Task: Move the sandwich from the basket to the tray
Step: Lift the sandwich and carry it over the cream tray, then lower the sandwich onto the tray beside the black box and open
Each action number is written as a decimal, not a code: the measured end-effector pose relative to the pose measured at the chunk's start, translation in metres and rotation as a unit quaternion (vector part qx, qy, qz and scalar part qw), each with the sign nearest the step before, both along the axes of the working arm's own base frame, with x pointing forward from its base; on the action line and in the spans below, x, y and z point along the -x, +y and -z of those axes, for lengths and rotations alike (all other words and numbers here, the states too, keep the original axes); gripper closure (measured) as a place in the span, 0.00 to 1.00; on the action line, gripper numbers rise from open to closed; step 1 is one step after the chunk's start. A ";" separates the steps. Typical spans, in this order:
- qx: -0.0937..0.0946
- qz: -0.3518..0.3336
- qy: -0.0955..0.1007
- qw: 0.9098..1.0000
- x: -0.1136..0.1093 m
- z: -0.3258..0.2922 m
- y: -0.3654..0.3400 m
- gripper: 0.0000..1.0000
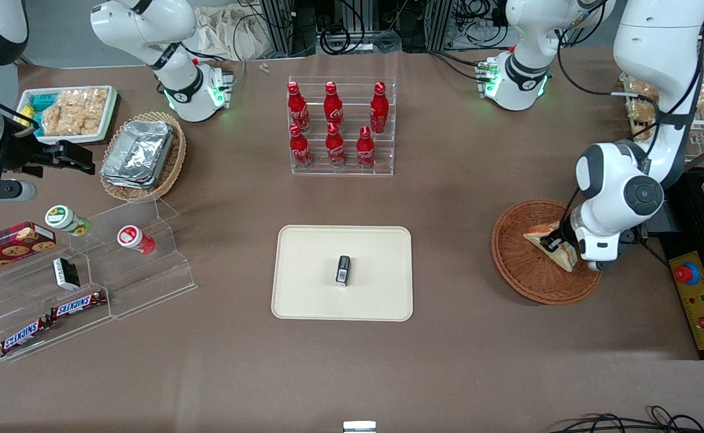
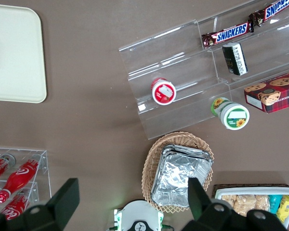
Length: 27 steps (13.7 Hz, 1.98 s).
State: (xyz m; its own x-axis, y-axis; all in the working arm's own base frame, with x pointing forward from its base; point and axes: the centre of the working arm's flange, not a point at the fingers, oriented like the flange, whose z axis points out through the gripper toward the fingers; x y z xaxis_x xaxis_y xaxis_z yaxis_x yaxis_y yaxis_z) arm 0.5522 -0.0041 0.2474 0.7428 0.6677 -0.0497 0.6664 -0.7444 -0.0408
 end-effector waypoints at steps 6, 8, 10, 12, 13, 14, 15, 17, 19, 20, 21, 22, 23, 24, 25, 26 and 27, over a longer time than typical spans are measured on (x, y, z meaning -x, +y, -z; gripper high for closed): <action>-0.003 0.092 0.033 0.995 0.002 -0.175 -0.062 0.80; -0.001 0.164 0.021 0.986 0.009 -0.201 -0.128 0.80; 0.008 0.226 0.004 0.974 0.019 -0.201 -0.197 0.80; 0.037 0.260 -0.030 0.964 0.018 -0.192 -0.251 0.80; 0.053 0.272 -0.043 0.960 0.015 -0.184 -0.272 0.80; 0.066 0.284 -0.051 0.955 0.013 -0.176 -0.293 0.80; 0.074 0.302 -0.054 0.949 0.014 -0.165 -0.315 0.80; 0.067 0.343 -0.052 0.936 0.020 -0.140 -0.358 0.80; 0.055 0.372 -0.045 0.926 0.023 -0.110 -0.391 0.80; 0.051 0.381 -0.044 0.922 0.018 -0.093 -0.399 0.80; 0.050 0.388 -0.048 0.919 0.010 -0.075 -0.403 0.80; 0.048 0.397 -0.053 0.915 0.003 -0.055 -0.408 0.80; 0.048 0.405 -0.055 0.911 0.000 -0.037 -0.414 0.80; 0.048 0.411 -0.056 0.909 -0.002 -0.022 -0.418 0.80; 0.048 0.414 -0.056 0.907 -0.004 -0.011 -0.421 0.80; 0.047 0.415 -0.056 0.907 -0.008 -0.005 -0.420 0.80; 0.042 0.414 -0.059 0.908 -0.012 0.001 -0.417 0.80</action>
State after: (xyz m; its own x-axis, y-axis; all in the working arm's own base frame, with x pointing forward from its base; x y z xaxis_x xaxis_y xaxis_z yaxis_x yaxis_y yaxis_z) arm 0.5647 -0.4211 0.2467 0.9916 -0.1236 0.0371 -0.1261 -0.9892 0.0753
